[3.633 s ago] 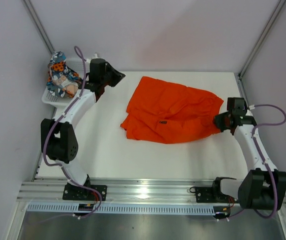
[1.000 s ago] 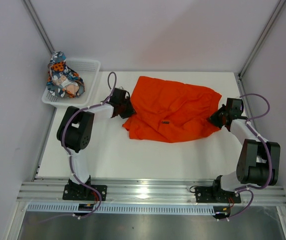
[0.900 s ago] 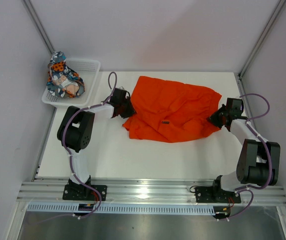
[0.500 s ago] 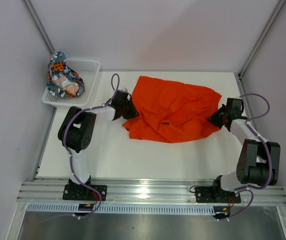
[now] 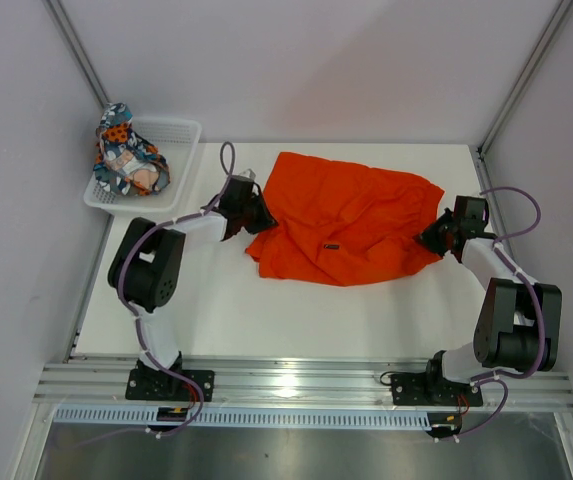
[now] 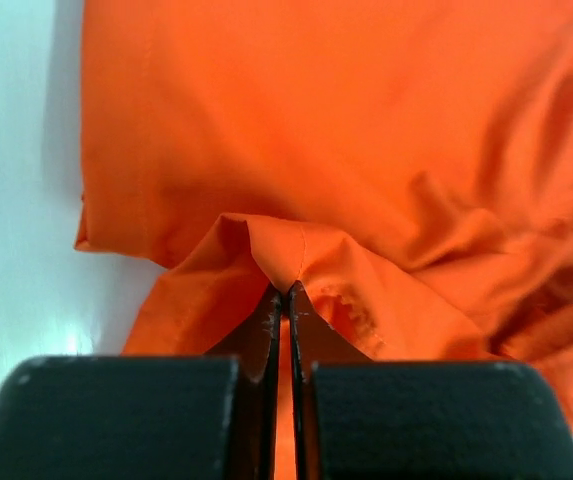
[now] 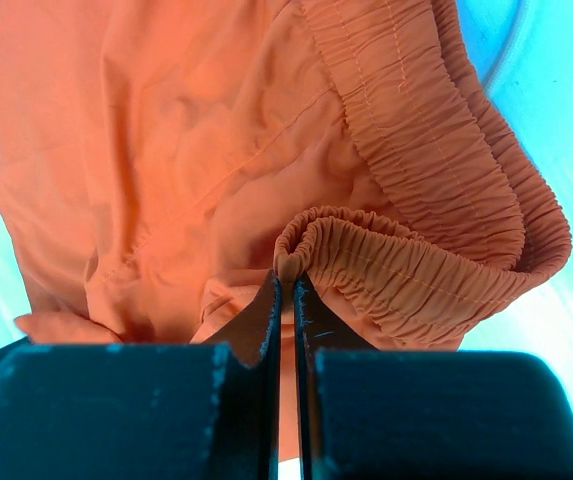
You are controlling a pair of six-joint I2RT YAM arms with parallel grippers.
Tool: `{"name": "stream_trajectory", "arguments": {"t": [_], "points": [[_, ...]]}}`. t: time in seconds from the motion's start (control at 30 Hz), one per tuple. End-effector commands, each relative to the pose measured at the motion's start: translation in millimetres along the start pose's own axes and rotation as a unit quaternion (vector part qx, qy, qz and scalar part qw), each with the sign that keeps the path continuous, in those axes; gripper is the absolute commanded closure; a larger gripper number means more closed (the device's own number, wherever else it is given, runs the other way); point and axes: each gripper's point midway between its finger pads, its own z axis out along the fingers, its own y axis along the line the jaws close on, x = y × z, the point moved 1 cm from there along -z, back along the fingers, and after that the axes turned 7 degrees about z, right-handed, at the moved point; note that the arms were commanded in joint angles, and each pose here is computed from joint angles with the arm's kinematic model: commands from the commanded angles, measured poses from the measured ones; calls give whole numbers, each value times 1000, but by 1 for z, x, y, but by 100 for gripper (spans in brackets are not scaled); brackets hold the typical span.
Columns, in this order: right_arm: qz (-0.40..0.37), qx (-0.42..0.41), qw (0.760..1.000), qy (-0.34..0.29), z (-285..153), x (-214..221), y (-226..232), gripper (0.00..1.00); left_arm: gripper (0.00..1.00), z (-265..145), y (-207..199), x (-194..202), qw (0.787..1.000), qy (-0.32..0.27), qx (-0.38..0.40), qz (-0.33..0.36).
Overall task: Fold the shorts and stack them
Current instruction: Fold the shorts
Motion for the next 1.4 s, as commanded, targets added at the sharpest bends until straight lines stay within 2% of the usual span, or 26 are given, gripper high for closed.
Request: {"name": "stream_trajectory", "arguments": {"t": [0.0,0.23,0.33,0.67,0.87,1.1,1.37], "points": [[-8,-11,1000,-10,-4,-6,4,100,100,-41,-40,-48,997,-56,47,24],[12,1,1000,-22,-11,-17,9,100,100,-66,-50,-55,998,-37,57,3],[14,-3,999,-30,-19,-23,16,100,100,-84,-54,-64,996,-46,68,-20],[-11,-54,995,-82,-77,-33,38,100,100,-183,-69,-86,987,-126,99,-13],[-14,-87,989,-117,-112,-39,50,100,100,-219,-76,-89,983,-142,120,-9],[-11,-134,979,-151,-159,-38,66,100,100,-279,-88,-93,971,-201,131,-3],[11,-113,987,-114,-156,-19,51,100,100,-314,-95,-79,963,-221,156,-3]]}}
